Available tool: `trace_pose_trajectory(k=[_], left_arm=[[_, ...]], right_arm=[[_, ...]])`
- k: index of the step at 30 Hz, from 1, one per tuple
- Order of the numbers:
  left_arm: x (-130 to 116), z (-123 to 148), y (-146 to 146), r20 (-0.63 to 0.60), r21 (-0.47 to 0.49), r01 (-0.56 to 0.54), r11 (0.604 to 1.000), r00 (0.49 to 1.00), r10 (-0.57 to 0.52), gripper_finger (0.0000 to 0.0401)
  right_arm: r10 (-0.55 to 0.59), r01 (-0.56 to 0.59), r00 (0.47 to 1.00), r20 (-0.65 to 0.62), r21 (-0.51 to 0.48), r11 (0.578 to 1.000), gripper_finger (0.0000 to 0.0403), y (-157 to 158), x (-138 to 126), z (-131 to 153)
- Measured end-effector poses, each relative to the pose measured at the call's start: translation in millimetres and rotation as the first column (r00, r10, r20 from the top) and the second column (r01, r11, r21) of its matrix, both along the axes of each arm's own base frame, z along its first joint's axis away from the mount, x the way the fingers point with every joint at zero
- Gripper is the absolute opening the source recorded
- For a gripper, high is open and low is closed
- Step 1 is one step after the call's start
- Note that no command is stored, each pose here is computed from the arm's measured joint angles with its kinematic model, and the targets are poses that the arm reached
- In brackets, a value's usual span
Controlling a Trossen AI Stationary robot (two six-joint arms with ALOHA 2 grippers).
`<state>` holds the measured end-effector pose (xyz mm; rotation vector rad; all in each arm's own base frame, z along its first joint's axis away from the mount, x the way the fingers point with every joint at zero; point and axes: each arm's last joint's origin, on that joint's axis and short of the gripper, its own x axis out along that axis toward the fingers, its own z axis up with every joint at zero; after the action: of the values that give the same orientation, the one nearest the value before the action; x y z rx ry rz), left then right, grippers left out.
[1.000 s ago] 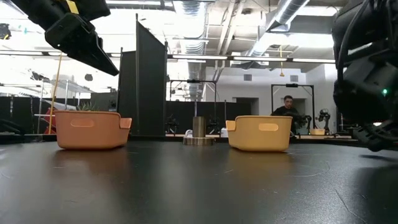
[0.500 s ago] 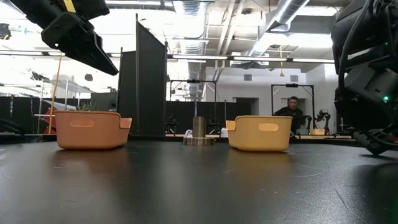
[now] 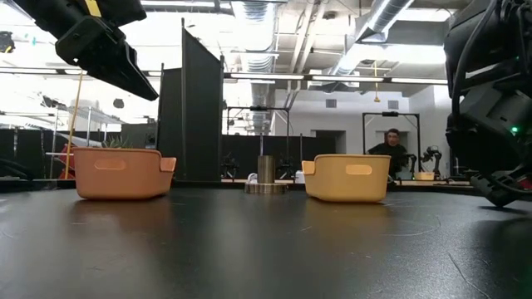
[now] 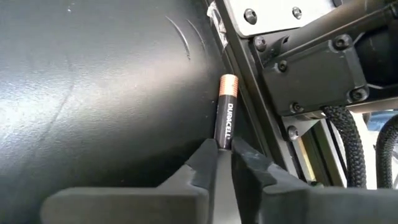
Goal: Sort batteries
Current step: Put the black battery into the yellow bin
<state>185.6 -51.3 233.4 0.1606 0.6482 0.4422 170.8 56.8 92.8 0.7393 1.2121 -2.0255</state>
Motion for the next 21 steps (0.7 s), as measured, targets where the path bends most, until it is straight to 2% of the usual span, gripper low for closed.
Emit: trace_pose_trajectory(k=[7,21], left_arm=[[0.0,0.0,0.0,0.0,0.0,0.0,1.0,1.0,0.0,0.0169],[0.0,0.0,0.0,0.0,0.0,0.0,1.0,1.0,0.0,0.0169]], right_arm=[[-0.002,0.002,1.0,0.006,-0.001,1.0,0.0007,0.3,0.9,0.0],[0.025,-0.024,0.998,0.051,-0.018,1.0,0.0002,0.2,9.7,2.1]])
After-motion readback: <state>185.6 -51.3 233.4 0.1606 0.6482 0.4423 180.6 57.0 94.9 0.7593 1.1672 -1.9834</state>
